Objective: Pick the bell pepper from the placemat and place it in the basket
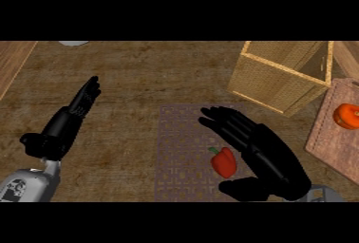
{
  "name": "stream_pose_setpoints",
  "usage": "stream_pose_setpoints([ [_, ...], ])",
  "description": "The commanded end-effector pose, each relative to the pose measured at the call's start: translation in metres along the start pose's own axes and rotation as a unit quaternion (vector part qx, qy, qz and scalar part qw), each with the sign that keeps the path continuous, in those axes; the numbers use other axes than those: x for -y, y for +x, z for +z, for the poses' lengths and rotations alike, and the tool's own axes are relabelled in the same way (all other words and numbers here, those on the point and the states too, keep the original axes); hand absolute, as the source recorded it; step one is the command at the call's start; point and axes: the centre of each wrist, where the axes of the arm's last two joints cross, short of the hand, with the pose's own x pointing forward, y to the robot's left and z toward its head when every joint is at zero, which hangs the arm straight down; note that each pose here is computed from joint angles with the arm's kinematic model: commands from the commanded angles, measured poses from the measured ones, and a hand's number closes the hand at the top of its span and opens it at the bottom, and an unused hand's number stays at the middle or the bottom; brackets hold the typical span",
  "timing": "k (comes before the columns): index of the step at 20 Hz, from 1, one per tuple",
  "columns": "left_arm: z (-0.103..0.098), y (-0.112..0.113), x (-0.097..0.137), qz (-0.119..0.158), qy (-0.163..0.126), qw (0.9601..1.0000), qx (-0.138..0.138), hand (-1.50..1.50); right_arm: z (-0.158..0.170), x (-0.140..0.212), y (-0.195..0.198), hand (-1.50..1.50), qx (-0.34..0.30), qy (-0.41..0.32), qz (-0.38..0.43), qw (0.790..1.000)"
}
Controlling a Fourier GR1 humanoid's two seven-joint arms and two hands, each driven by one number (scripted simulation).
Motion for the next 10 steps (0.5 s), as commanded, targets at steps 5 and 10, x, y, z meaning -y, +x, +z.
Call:
stream_pose_setpoints([
  [5, -0.005, -0.001, -0.004, -0.007, 0.001, 1.0000, -0.001, 0.00, 0.007, 0.052, 0.038, -1.50, -0.089, 0.177, 0.164, 0.966],
  [10, 0.008, 0.002, -0.025, -0.007, -0.008, 0.9999, 0.002, 0.00, 0.006, 0.083, 0.052, -1.50, -0.113, 0.250, 0.151, 0.950],
])
